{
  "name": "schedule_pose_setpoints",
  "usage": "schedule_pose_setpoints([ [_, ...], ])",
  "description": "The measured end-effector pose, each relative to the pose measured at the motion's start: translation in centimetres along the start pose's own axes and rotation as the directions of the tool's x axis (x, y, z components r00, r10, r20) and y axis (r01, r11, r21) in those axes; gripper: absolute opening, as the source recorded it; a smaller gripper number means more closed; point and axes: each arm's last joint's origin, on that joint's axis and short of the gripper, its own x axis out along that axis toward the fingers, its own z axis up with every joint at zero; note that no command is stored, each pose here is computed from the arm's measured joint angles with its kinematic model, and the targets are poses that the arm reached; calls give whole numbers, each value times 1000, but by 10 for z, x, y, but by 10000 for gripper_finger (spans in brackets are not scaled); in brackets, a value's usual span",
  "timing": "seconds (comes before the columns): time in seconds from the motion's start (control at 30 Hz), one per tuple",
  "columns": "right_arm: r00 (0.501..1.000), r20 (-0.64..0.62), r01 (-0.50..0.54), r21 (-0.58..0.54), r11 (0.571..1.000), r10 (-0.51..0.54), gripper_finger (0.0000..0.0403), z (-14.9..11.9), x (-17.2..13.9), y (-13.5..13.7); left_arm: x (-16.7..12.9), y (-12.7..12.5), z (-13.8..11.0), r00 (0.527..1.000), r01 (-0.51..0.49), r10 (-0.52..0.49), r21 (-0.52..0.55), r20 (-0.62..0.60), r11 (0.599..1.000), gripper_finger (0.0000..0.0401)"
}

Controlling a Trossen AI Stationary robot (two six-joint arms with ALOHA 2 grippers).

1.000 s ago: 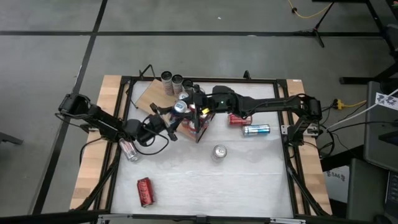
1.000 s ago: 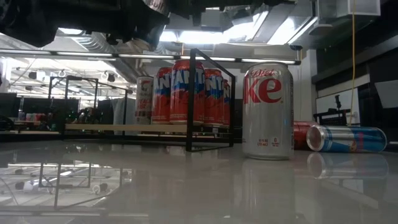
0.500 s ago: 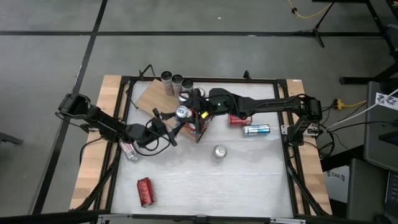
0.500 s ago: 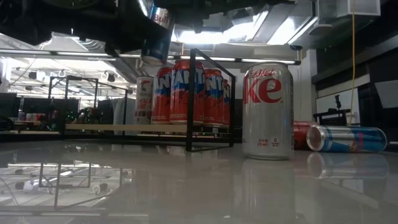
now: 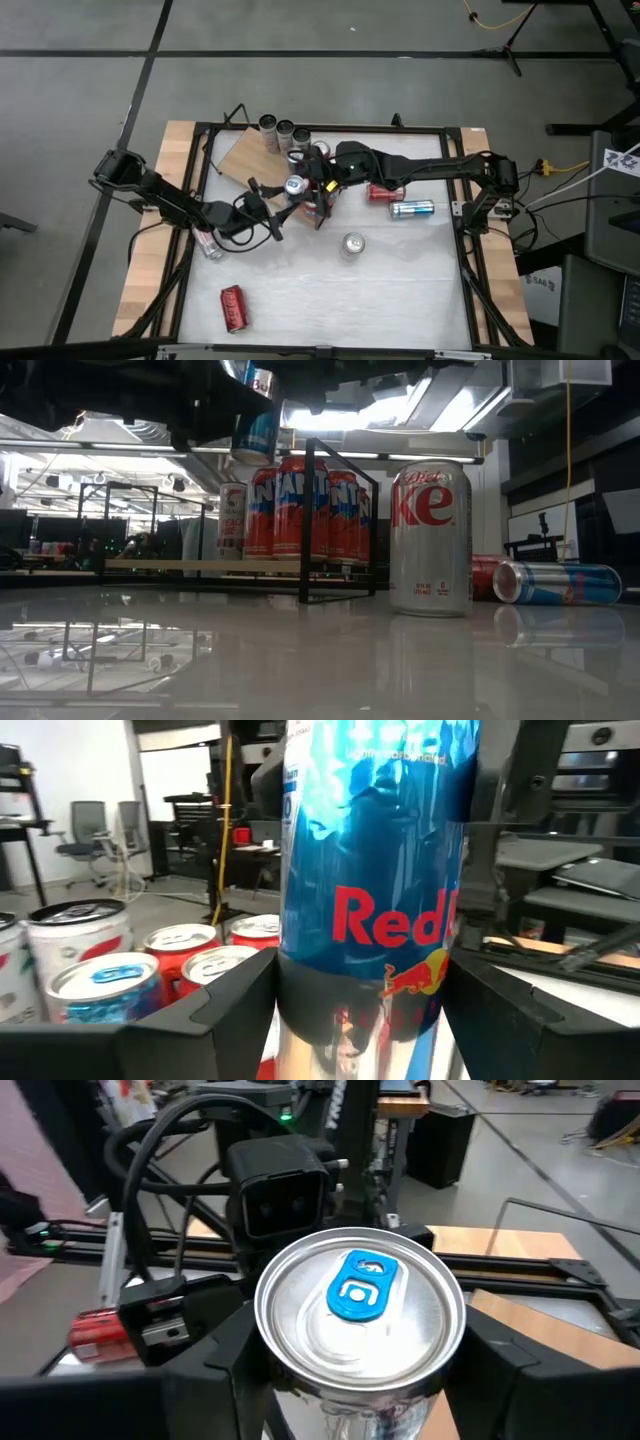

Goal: Pick and place cans onto a shelf
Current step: Put the bottom blue and white soda can on the shelf aligned with the other blue and white soda cans

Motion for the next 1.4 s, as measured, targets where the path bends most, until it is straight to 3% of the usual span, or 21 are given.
schedule_pose_setpoints([
  [0.43,999,-2,-42,8,999,42,221,-1,0,1,0,-1,-1,998,55,-55,-30,-10,998,214],
  [0.8,999,8,-39,-8,999,39,264,0,0,1,2,0,-1,999,51,-51,-36,-7,998,207],
  [1.13,999,16,-32,-8,999,32,277,6,-5,2,2,1,-1,1000,19,-19,-30,-8,999,207],
  [1.4,999,38,36,-21,999,-35,277,21,-23,4,1,3,4,999,-49,49,-6,15,999,206],
])
